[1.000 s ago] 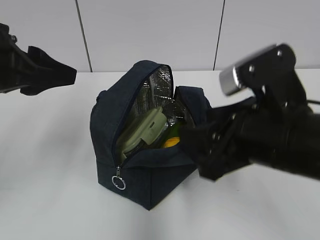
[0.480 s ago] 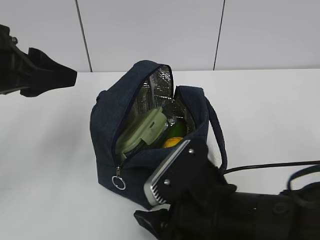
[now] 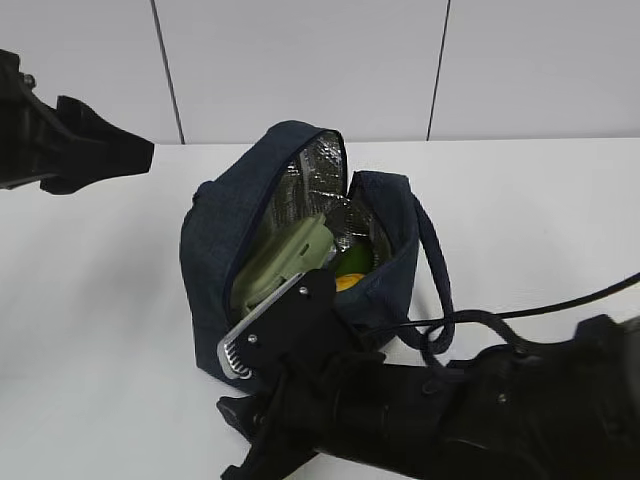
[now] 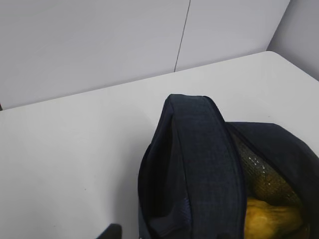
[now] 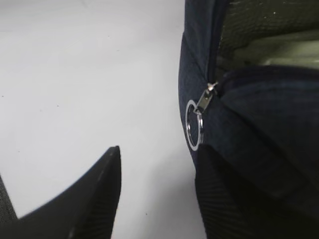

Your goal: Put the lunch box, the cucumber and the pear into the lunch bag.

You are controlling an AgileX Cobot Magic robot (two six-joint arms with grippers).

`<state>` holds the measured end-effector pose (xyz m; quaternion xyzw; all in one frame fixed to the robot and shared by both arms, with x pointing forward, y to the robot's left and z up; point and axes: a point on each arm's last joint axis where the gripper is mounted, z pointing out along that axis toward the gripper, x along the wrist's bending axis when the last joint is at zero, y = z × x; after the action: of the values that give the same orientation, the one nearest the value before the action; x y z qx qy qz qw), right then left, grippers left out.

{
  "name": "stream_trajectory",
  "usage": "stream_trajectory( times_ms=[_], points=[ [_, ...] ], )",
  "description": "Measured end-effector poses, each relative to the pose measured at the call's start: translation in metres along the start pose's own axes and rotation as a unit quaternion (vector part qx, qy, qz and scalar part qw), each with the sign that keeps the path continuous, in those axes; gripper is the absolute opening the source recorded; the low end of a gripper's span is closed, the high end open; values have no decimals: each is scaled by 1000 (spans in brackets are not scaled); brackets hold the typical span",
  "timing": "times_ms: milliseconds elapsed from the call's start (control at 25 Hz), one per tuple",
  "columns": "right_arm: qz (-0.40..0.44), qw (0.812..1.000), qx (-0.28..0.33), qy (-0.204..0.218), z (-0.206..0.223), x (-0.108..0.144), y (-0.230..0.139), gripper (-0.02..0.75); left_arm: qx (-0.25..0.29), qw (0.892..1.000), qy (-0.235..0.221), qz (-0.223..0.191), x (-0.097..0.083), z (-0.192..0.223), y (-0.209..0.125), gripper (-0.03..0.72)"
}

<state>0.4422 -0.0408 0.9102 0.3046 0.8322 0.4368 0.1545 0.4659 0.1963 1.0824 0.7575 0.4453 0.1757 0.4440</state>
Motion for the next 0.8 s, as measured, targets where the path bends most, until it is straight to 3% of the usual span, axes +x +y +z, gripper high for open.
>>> stream_trajectory(
  times_ms=[400, 800],
  points=[
    [26, 999, 18, -33, 18, -6, -5, 378, 0, 1000, 0, 0, 0, 0, 0, 342],
    [22, 999, 18, -38, 27, -6, -4, 369, 1, 1000, -1, 0, 0, 0, 0, 342]
  ],
)
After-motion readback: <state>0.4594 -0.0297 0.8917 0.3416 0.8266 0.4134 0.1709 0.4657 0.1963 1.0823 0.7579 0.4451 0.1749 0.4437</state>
